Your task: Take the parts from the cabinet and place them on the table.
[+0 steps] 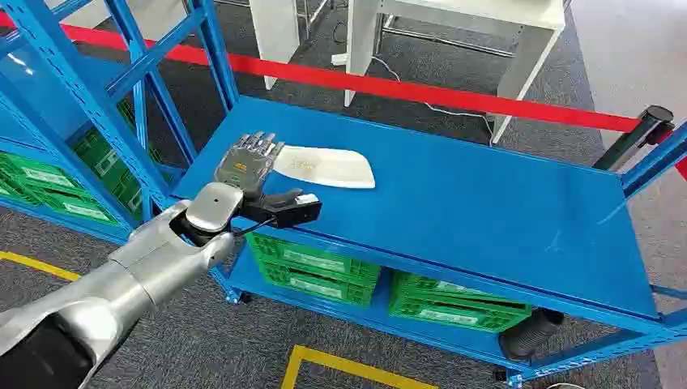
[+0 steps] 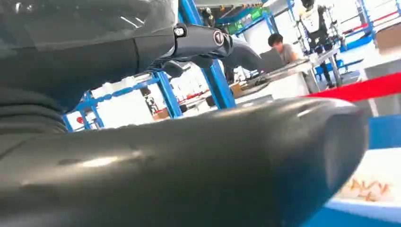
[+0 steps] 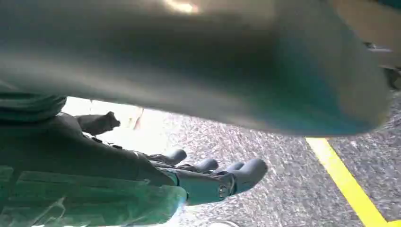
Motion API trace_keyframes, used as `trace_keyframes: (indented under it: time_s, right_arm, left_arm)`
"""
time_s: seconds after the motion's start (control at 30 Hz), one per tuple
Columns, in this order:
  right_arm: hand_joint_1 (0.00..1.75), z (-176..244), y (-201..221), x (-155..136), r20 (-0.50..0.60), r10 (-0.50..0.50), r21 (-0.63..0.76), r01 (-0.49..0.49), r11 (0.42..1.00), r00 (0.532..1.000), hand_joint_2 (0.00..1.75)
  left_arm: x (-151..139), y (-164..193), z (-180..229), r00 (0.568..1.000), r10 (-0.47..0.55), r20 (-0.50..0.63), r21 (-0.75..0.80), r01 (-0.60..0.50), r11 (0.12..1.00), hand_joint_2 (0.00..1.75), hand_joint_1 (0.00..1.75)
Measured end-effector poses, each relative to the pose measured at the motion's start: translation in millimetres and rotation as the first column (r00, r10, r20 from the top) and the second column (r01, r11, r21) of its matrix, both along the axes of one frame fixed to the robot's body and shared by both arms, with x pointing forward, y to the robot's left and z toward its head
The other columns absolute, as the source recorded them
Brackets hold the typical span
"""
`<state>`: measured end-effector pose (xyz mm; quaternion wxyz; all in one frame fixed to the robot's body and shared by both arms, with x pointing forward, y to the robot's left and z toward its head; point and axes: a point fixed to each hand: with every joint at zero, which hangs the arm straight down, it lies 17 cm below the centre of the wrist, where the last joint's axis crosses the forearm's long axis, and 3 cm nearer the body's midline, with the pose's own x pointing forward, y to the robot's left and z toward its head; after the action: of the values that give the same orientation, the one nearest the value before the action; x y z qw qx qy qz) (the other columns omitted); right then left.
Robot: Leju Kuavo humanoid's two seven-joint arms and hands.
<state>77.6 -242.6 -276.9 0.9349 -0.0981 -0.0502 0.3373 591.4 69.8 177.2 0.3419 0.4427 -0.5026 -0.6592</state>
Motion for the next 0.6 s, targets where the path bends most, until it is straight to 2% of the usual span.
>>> trace_keyframes:
  time_s: [0.6]
  right_arm:
    - [0.0,0.6,0.8,3.8,0.006,0.012,-0.002,-0.012,1.0,1.0,0.0]
  left_arm:
    - [-1.9,0.7,-6.7,1.0,-0.003,-0.011,0.004,0.003,1.0,0.0,0.0]
